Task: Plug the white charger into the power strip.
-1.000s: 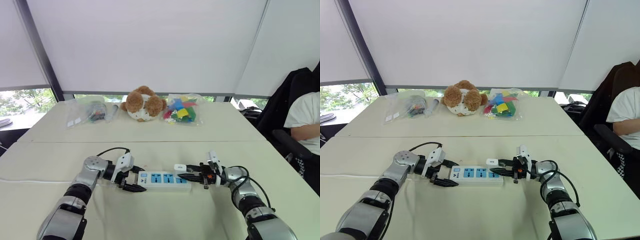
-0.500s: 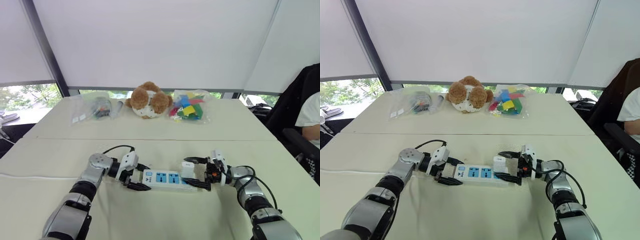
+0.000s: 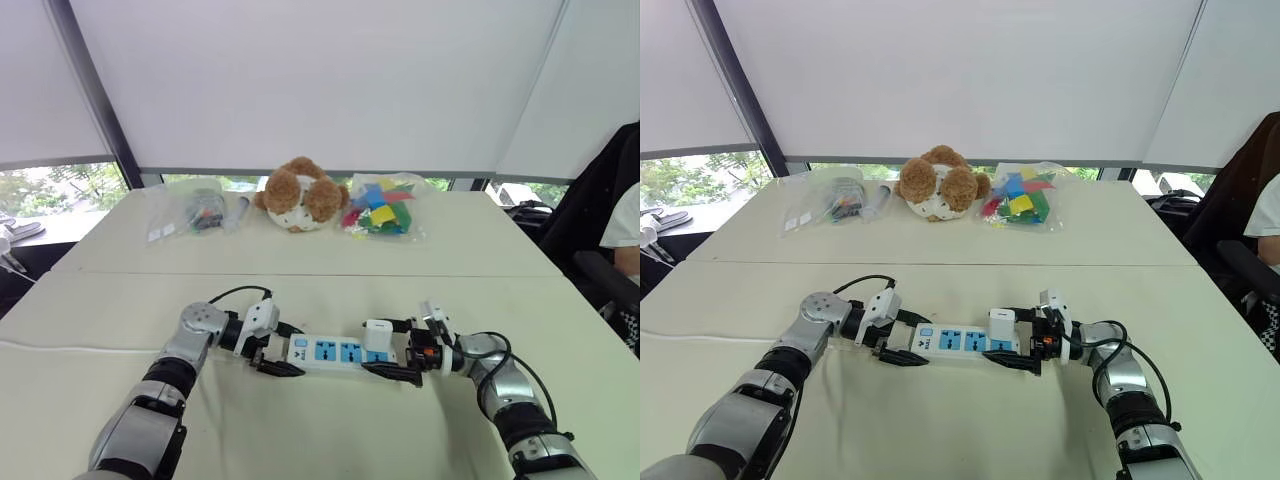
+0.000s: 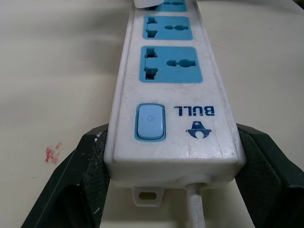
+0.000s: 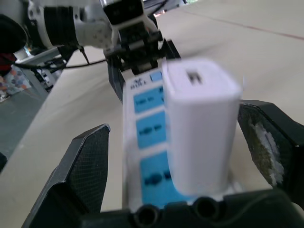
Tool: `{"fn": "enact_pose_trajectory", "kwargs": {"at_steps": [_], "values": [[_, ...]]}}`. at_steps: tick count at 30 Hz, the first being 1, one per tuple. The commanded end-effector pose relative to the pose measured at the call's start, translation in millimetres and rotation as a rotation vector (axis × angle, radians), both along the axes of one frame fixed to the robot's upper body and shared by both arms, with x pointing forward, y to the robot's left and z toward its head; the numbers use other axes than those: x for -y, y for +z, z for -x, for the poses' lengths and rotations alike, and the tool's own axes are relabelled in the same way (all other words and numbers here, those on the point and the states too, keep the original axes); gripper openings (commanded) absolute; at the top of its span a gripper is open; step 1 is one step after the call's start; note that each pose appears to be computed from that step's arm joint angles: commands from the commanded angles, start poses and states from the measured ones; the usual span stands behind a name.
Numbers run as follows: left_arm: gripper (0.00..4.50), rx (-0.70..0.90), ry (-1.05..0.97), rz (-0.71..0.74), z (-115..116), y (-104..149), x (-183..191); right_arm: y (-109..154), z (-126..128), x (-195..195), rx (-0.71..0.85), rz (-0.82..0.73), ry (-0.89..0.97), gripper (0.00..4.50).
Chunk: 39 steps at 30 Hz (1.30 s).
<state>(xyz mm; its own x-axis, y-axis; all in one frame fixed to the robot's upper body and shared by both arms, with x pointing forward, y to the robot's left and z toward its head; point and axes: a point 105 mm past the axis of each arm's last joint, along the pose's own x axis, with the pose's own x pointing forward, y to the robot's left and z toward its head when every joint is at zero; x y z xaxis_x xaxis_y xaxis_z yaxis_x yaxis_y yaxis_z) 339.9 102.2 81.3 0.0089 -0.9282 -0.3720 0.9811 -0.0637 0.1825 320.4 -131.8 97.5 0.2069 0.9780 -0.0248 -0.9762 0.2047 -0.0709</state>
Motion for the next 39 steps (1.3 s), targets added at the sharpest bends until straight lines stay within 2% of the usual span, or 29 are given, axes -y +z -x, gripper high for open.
{"fn": "enact_pose_trajectory", "kwargs": {"at_steps": [1, 3, 6, 7, 8, 14, 20, 27, 32, 37, 39], "values": [[3.0, -0.013, 0.043, -0.037, -2, -11, -3, 23, -6, 4, 0.043, -0.046, -0.033, 3.9], [3.0, -0.012, 0.044, -0.038, -2, -12, -3, 26, -8, 6, 0.041, -0.048, -0.041, 3.06], [3.0, -0.011, 0.045, -0.039, -1, -14, -3, 27, -7, 7, 0.024, -0.054, -0.042, 1.42], [3.0, -0.011, 0.046, -0.04, -1, -15, -3, 26, -6, 7, 0.012, -0.053, -0.038, 0.98], [3.0, -0.011, 0.046, -0.04, -1, -15, -3, 25, -5, 6, 0.0, -0.046, -0.032, 0.79], [3.0, -0.01, 0.05, -0.041, -1, -16, -2, 7, 0, 6, -0.034, 0.026, -0.011, 0.8], [3.0, -0.009, 0.05, -0.038, -2, -16, 0, -36, 3, 12, -0.126, 0.177, 0.017, 0.8], [3.0, -0.007, 0.056, -0.034, -2, -16, -2, -59, 3, 17, -0.188, 0.223, -0.005, 0.8], [3.0, -0.008, 0.061, -0.035, -1, -16, -4, -61, 1, 20, -0.194, 0.21, -0.031, 0.8], [3.0, -0.009, 0.066, -0.037, -2, -17, -3, -49, -6, 21, -0.141, 0.185, -0.045, 0.8], [3.0, -0.01, 0.067, -0.036, -2, -17, -2, -37, -9, 21, -0.103, 0.163, -0.042, 1.83]]}}
